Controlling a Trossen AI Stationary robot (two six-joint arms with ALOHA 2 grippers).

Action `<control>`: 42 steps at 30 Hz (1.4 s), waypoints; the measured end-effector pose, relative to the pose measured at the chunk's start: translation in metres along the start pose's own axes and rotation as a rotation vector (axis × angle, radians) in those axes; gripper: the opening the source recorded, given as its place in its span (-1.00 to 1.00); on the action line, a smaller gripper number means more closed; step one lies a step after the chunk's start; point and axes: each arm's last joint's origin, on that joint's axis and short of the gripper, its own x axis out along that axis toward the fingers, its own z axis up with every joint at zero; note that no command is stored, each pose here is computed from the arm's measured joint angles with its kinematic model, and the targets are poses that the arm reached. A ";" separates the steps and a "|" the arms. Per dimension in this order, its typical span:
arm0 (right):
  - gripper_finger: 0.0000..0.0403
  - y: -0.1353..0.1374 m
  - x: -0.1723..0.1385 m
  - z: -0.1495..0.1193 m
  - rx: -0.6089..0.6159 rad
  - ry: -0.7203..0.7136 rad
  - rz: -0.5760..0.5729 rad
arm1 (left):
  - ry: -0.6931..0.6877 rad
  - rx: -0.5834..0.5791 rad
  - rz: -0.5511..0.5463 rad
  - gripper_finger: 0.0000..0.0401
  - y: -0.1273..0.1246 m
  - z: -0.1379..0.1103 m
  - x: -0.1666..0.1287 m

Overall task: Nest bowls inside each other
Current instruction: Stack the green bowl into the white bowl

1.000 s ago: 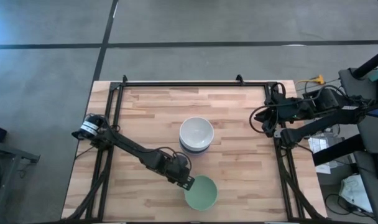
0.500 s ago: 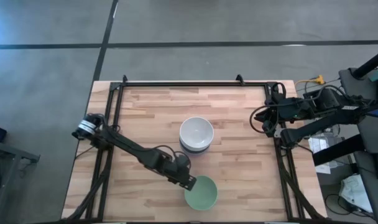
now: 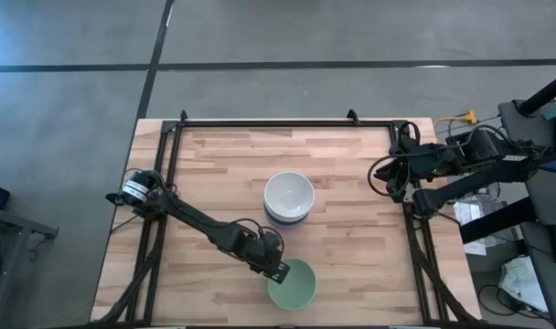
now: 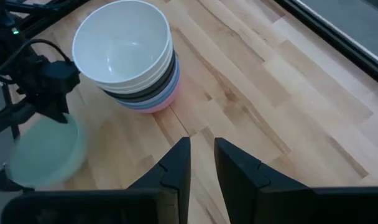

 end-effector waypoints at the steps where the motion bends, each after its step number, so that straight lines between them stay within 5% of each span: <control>1: -0.66 0.000 0.000 0.000 -0.001 0.000 0.002 | 0.002 0.002 -0.001 -0.92 0.000 0.000 0.000; 13: -0.66 0.015 0.005 -0.007 -0.167 0.096 0.199 | -0.012 0.031 -0.070 -0.99 -0.012 0.000 -0.029; 25: -0.66 0.056 0.032 -0.008 -0.328 -0.035 0.791 | -0.271 0.049 -0.061 -1.00 -0.018 0.003 -0.137; 33: -0.66 0.070 0.035 -0.005 -0.373 -0.266 1.167 | -0.413 0.202 0.014 -1.00 -0.030 0.025 -0.209; 36: -0.66 0.070 0.035 -0.003 -0.388 -0.400 1.204 | -0.427 0.249 0.056 -1.00 -0.032 0.040 -0.228; 42: -0.66 0.064 0.042 0.001 -0.323 -0.508 1.060 | -0.409 0.252 0.051 -1.00 -0.035 0.082 -0.257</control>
